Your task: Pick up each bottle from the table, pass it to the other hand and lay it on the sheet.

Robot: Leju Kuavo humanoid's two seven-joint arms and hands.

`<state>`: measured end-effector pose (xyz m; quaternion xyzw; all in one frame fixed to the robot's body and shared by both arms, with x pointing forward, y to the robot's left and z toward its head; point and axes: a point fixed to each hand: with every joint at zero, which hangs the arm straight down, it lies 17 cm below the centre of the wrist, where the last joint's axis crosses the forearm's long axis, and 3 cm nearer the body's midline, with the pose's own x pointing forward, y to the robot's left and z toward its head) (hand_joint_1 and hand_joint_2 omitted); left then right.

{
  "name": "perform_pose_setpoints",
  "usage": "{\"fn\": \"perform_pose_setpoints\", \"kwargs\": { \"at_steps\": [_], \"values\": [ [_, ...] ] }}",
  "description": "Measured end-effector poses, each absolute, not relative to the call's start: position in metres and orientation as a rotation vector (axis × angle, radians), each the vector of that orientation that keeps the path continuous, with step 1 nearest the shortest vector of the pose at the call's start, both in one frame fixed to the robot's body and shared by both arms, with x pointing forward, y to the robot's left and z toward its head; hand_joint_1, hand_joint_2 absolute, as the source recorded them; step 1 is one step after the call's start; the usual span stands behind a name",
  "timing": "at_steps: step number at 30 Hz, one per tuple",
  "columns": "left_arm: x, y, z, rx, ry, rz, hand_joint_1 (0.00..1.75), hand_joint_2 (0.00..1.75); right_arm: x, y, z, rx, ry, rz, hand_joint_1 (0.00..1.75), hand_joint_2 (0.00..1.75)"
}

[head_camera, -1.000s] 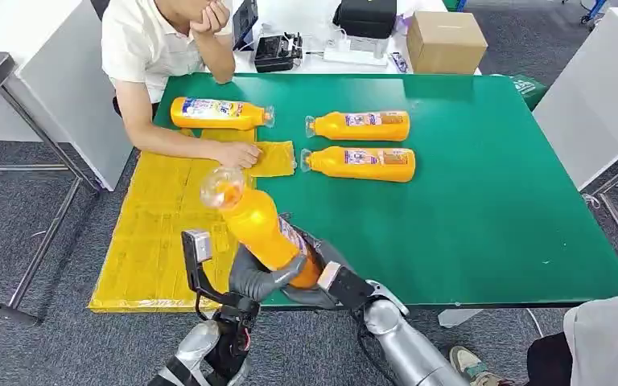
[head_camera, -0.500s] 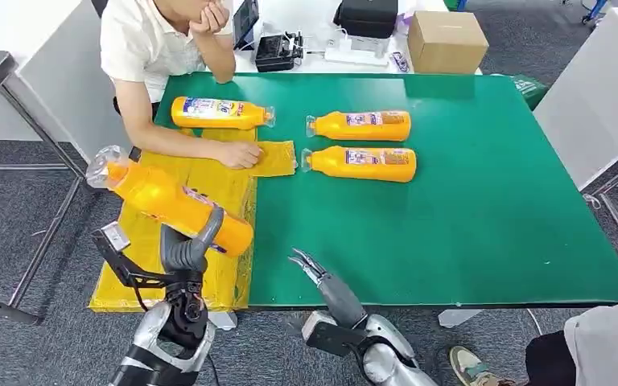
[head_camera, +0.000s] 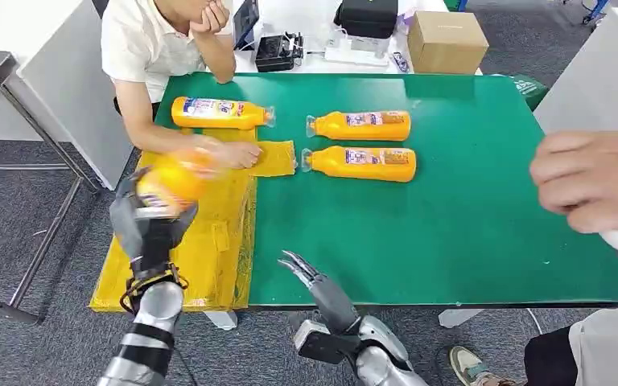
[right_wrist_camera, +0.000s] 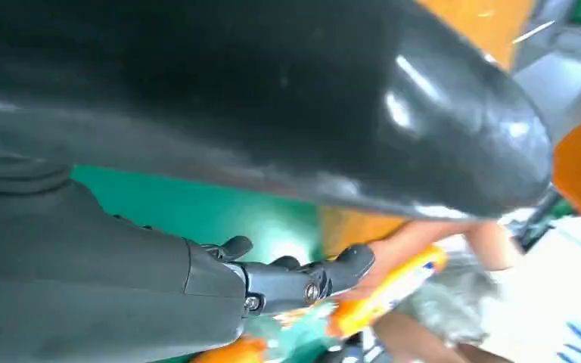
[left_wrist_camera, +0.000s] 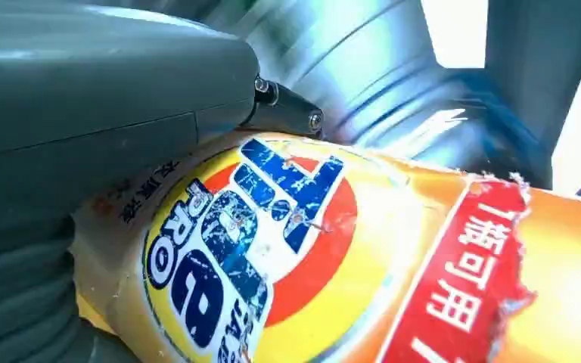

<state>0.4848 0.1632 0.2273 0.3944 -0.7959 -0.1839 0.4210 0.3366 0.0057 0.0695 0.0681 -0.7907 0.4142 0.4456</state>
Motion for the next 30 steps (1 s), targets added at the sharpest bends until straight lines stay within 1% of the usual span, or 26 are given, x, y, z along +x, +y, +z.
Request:
{"fn": "perform_pose_setpoints", "kwargs": {
  "at_steps": [1, 2, 3, 6, 8, 10, 13, 18, 24, 25, 26, 28, 30],
  "values": [
    [0.498, 0.147, 0.209, 1.195, -1.906, -0.769, 1.75, 1.75, 0.339, 0.009, 0.074, 0.180, -1.968, 1.023, 0.00, 0.00],
    [0.507, 0.132, 0.189, 1.342, -1.822, -1.041, 1.75, 1.75, 0.341, 0.012, 0.078, 0.188, -1.975, 1.023, 0.00, 0.00],
    [0.512, 0.129, 0.171, 1.360, -1.771, -1.148, 1.75, 1.75, 0.343, 0.013, 0.081, 0.187, -1.982, 1.023, 0.00, 0.00],
    [0.526, 0.143, 0.137, 1.298, -1.604, -1.164, 1.75, 1.75, 0.342, 0.018, 0.083, 0.208, -1.979, 1.014, 0.00, 0.00],
    [0.546, 0.152, 0.114, 1.215, -1.471, -1.213, 1.75, 1.75, 0.344, 0.018, 0.083, 0.212, -1.976, 1.011, 0.00, 0.00],
    [0.553, 0.161, 0.091, 1.149, -1.340, -1.244, 1.75, 1.75, 0.345, 0.020, 0.086, 0.222, -1.980, 1.005, 0.00, 0.00],
    [0.558, 0.169, 0.066, 1.073, -1.212, -1.350, 1.75, 1.75, 0.344, 0.022, 0.087, 0.236, -1.980, 1.009, 0.00, 0.00],
    [0.565, 0.174, 0.053, 0.885, -1.174, -1.343, 1.75, 1.75, 0.344, 0.024, 0.089, 0.249, -1.983, 1.006, 0.00, 0.00],
    [0.566, 0.178, 0.049, 0.846, -1.157, -1.350, 1.75, 1.75, 0.343, 0.026, 0.091, 0.253, -1.986, 1.004, 0.00, 0.00],
    [0.566, 0.178, 0.048, 0.845, -1.155, -1.350, 1.66, 1.75, 0.343, 0.026, 0.091, 0.253, -1.986, 1.004, 0.00, 0.00],
    [0.567, 0.179, 0.048, 0.844, -1.154, -1.350, 0.00, 1.75, 0.343, 0.026, 0.091, 0.253, -1.986, 1.004, 0.00, 0.00],
    [0.566, 0.177, 0.046, 0.813, -1.159, -1.347, 0.00, 1.75, 0.343, 0.026, 0.091, 0.254, -1.987, 1.004, 0.00, 0.00],
    [0.562, 0.170, 0.042, 0.717, -1.181, -1.330, 0.00, 1.75, 0.342, 0.026, 0.092, 0.257, -1.992, 1.004, 0.00, 0.00]
  ]
}}
